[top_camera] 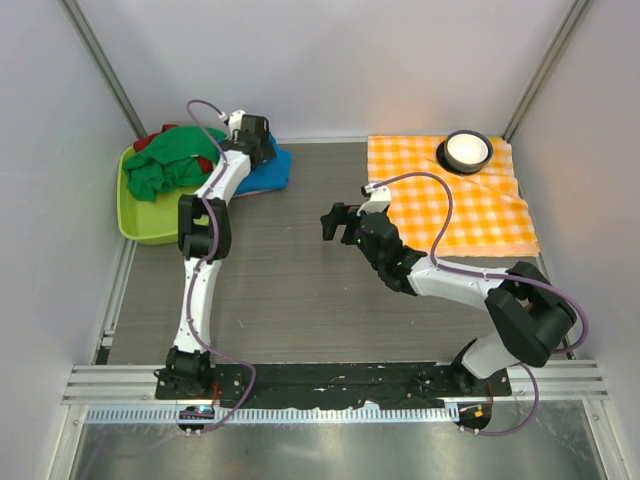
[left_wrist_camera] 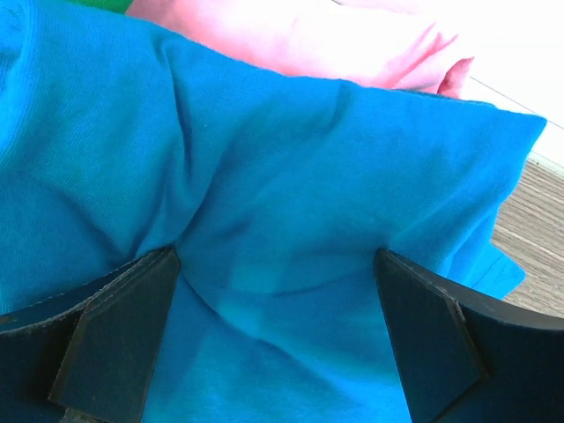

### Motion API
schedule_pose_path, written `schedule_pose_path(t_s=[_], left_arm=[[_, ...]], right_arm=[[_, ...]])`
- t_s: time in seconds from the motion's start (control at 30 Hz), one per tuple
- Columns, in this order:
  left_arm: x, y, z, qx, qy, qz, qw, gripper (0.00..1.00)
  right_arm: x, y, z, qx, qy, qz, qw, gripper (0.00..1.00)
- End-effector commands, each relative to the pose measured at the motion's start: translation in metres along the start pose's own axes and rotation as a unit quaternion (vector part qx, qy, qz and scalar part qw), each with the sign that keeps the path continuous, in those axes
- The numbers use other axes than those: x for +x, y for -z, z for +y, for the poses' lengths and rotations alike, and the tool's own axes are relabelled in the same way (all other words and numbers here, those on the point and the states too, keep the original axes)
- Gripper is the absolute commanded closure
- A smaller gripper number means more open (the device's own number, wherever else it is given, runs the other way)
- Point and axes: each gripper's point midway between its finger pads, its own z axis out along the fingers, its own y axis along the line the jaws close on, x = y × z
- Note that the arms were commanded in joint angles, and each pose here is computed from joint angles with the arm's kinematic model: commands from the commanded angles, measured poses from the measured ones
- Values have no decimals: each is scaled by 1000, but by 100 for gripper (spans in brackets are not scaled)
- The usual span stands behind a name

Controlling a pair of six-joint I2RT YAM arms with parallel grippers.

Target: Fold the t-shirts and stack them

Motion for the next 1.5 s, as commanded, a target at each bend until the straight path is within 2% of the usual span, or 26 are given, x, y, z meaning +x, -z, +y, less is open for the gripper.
schedule_pose_path(t_s=[0.0, 0.2, 0.57, 0.9, 1.03, 1.17, 1.23, 1.27, 1.3, 1.47], left_arm=[[52, -10, 18, -13, -4, 95, 995, 0], [83, 2, -6, 14, -33, 131, 991, 1], [111, 35, -74, 71, -59, 131, 987, 1], [128, 55, -115, 113, -58, 135, 983, 0], [104, 70, -123, 132, -48, 115, 983, 0], [55, 103, -121, 140, -54, 68, 986, 0], [40, 114, -113, 135, -57, 61, 987, 0], [33, 117, -109, 130, -65, 54, 988, 0], [21, 128, -105, 132, -62, 48, 988, 0], [-1, 148, -77, 108, -83, 36, 990, 0]], right_arm=[[-29, 8, 13, -12, -29, -34, 999, 0], [-37, 15, 11, -10, -44, -43, 998, 0], [-48, 29, 10, -12, -50, -51, 997, 0], [-48, 37, 6, -11, -46, -49, 998, 0], [-41, 33, -4, 21, -36, -37, 998, 0], [-40, 18, -15, 71, -10, -27, 997, 1], [-28, 12, -25, 106, 16, 3, 994, 0], [-36, 7, -21, 111, 20, 3, 994, 0], [-19, 2, -28, 125, 39, 31, 991, 0], [-10, -4, -48, 195, 75, 60, 976, 0]])
